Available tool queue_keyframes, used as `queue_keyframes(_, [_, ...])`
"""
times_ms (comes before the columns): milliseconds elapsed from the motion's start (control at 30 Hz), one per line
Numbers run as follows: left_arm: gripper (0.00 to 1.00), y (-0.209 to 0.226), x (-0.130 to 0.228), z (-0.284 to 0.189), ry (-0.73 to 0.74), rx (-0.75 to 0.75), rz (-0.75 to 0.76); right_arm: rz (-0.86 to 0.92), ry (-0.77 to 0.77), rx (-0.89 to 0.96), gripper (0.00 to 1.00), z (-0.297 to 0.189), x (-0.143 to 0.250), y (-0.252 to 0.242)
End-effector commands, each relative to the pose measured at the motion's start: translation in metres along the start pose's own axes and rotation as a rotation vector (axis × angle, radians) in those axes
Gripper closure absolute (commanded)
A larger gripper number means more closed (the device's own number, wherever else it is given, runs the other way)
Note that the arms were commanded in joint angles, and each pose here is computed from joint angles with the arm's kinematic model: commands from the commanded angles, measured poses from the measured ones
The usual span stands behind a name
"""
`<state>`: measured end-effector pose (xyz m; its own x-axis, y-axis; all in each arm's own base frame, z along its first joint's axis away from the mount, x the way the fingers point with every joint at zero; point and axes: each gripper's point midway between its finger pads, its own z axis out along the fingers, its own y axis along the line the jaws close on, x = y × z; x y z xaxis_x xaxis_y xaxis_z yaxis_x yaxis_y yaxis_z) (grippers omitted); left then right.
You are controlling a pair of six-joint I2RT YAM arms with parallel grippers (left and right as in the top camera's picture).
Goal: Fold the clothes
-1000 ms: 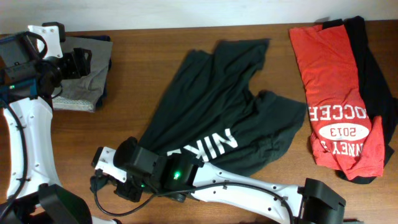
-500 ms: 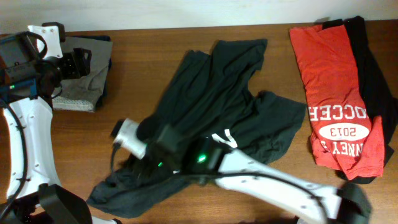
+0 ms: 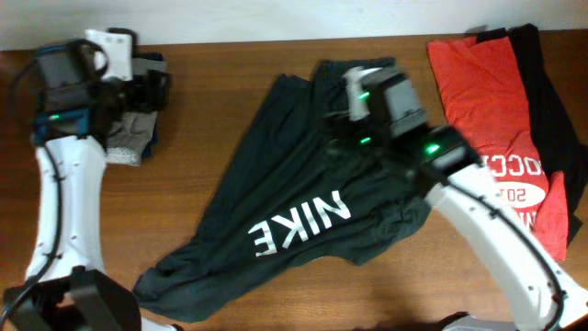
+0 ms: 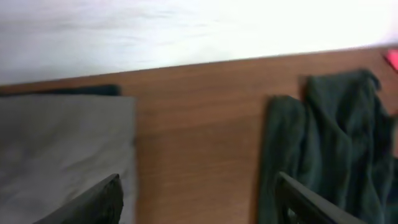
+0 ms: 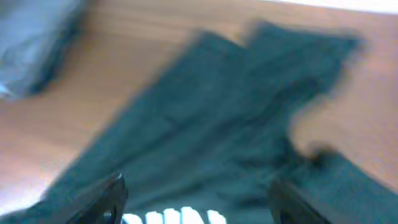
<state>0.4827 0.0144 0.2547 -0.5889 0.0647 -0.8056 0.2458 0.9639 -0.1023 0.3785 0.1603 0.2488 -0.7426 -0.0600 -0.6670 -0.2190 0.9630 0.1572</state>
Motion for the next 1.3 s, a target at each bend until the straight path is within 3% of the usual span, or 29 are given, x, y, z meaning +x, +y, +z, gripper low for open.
queue_keyframes(0, [0.23, -0.038, 0.002, 0.027, 0.020, 0.080, 0.098, 0.189, 0.019, 0.153, 0.22, -0.004, 0.000, -0.072])
queue_keyframes(267, [0.22, -0.178, 0.019, 0.089, 0.031, 0.309, 0.278, 0.397, 0.095, 0.326, 0.19, -0.012, 0.025, -0.175])
queue_keyframes(400, [0.22, -0.221, 0.033, 0.116, 0.033, 0.304, 0.349, 0.444, 0.206, 0.368, 0.20, -0.001, 0.054, -0.194])
queue_keyframes(733, [0.22, -0.237, 0.065, 0.148, 0.094, 0.289, 0.356, 0.588, 0.457, 0.458, 0.24, 0.042, 0.145, -0.224])
queue_keyframes(1100, [0.22, -0.231, 0.074, 0.164, 0.103, 0.261, 0.358, 0.726, 0.354, 0.485, 0.43, 0.077, 0.181, -0.242])
queue_keyframes(1267, [0.21, -0.232, 0.071, 0.165, 0.086, 0.263, 0.385, 0.757, 0.304, 0.487, 0.46, 0.090, 0.196, -0.244])
